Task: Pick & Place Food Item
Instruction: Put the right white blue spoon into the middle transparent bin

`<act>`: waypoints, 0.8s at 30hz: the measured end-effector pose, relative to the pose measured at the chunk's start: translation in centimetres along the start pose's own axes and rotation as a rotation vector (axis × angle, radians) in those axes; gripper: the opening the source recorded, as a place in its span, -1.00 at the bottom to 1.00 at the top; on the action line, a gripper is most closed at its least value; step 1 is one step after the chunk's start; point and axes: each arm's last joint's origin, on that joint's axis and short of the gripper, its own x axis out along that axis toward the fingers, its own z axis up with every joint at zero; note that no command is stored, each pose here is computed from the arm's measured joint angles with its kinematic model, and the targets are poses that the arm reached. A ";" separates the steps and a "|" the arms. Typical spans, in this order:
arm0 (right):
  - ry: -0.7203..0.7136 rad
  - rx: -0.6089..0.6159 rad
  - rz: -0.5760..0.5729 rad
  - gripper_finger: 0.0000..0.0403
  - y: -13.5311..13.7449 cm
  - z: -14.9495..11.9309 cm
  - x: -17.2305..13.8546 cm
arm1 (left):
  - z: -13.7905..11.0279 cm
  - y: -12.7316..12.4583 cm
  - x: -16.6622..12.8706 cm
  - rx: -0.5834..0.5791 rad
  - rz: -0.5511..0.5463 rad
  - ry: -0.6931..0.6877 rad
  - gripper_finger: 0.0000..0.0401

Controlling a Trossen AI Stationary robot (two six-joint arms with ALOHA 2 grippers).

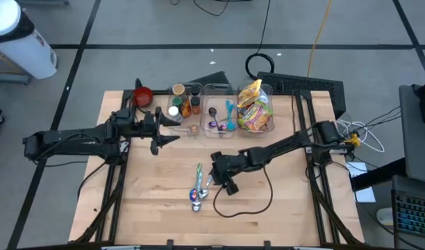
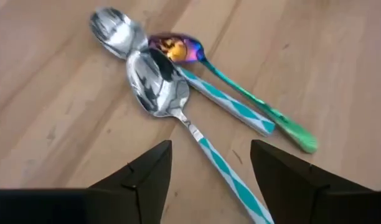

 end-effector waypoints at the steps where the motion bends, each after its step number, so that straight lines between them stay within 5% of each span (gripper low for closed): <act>1: 0.007 0.002 0.001 0.04 0.0 -0.1 0.5 | 0.0 0.0 0.0 0.003 0.000 -0.001 0.37; 15: 0.117 0.092 0.021 -0.13 -0.8 -3.2 3.8 | 0.1 0.0 0.0 0.032 0.004 -0.009 0.39; 24: 0.194 0.138 0.018 -0.46 -0.8 -3.8 3.4 | 0.1 0.0 0.0 0.032 0.005 -0.005 0.39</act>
